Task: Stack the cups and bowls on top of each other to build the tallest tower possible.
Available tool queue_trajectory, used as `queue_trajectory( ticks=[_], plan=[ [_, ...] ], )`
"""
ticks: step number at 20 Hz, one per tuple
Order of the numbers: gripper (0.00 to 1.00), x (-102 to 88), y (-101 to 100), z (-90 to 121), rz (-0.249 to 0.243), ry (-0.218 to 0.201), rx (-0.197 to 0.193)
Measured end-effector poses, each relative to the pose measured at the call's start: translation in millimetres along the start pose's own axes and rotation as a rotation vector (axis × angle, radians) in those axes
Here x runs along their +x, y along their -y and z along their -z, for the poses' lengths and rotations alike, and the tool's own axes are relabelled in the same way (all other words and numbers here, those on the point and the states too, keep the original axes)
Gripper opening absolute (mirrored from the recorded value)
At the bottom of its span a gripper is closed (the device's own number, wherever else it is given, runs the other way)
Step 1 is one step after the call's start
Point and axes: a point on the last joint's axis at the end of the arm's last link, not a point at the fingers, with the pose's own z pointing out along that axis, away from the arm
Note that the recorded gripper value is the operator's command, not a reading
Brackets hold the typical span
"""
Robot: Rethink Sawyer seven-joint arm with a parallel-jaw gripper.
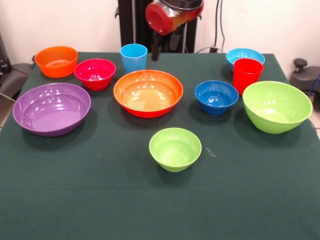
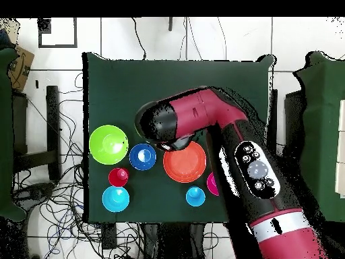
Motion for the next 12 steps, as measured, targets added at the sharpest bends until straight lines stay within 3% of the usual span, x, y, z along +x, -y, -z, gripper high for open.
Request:
queue_trajectory(
  ticks=[5,12],
  plan=[
    [1.0,1.2,-20.5,-10.5,-0.007,0.072,-0.059],
    [1.0,11.5,-45.5,-12.4,-0.024,0.083,-0.138]
  ],
)
